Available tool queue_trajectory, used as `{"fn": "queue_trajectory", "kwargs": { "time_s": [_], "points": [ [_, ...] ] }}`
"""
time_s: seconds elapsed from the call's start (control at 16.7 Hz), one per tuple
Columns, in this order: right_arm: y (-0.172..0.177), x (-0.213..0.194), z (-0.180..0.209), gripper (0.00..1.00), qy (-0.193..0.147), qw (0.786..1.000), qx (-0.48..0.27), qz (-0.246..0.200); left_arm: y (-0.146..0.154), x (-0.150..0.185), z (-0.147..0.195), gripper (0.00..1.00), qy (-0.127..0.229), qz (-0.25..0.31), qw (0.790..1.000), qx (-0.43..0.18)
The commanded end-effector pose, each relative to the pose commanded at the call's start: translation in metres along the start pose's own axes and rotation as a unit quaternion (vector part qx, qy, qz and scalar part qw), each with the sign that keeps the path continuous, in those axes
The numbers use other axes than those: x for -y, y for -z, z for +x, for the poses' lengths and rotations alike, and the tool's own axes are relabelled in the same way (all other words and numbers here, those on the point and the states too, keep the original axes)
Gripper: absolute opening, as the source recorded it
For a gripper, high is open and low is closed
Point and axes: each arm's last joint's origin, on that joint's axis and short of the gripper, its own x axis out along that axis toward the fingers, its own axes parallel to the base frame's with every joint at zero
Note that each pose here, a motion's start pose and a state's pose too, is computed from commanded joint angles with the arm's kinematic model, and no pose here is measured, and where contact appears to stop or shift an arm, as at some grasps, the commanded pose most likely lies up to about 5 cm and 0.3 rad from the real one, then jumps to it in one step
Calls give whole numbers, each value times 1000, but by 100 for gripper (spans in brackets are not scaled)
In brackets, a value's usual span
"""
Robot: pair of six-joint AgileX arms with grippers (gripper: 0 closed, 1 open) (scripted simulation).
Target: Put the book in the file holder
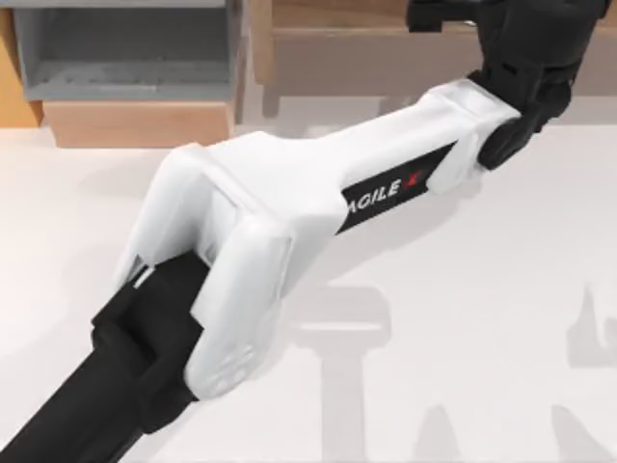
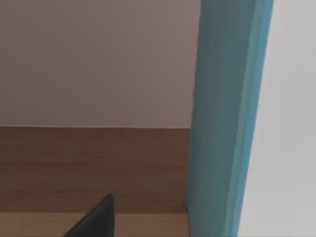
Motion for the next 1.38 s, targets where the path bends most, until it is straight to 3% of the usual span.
{"fn": "queue_trajectory", "kwargs": {
  "time_s": [0.9, 1.38],
  "points": [
    [0, 0, 0, 100, 0, 1000, 0, 0, -1, 2, 18, 100, 1, -2, 1000, 2],
    [0, 0, 0, 100, 0, 1000, 0, 0, -1, 2, 18, 40, 1, -2, 1000, 2]
  ]
}}
